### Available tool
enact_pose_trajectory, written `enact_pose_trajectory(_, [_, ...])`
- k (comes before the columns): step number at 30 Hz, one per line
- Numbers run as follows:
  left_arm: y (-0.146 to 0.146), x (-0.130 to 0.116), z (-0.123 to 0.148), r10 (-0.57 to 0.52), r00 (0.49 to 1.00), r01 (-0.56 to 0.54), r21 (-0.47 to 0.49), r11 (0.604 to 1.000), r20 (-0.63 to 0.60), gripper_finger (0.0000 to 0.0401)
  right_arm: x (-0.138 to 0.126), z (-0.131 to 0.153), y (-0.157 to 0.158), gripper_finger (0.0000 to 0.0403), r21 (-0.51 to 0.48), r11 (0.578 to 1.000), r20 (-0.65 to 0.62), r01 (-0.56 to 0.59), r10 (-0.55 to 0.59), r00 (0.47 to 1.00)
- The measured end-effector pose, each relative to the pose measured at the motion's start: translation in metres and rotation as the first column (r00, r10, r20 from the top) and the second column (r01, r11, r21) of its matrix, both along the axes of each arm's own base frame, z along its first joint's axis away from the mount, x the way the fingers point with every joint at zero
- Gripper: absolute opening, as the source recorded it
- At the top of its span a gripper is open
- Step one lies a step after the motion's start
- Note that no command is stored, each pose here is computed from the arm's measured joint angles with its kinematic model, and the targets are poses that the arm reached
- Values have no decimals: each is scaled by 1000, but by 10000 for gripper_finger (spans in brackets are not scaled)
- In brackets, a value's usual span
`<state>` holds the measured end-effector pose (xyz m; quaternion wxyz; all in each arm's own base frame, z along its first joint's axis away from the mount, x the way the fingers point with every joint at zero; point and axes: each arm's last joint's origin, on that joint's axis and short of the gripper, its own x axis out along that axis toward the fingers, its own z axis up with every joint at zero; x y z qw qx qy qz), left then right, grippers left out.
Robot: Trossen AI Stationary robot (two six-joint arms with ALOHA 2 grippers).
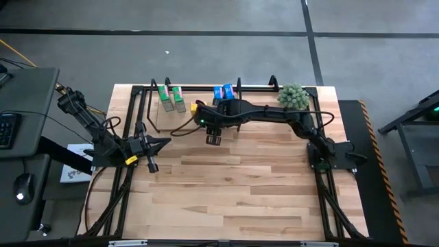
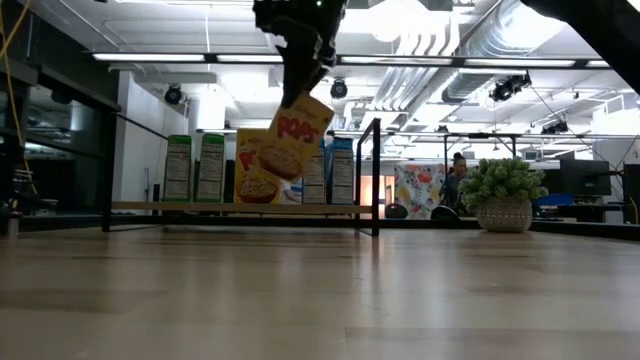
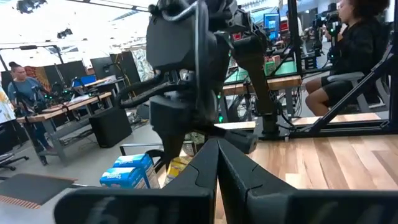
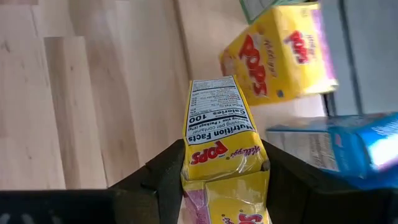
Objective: Stack cereal on shelf
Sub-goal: Put the yellow cereal box on the shelf aligned with the yellow cereal box
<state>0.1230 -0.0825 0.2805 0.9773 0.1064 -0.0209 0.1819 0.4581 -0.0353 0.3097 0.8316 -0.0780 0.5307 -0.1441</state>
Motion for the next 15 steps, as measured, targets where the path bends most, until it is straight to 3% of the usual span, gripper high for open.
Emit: enact_pose_trajectory(15, [0,0,0,0,1000,0,4,1000,-3,1,4,-9,-28,172,95,994,25,59,-62,998])
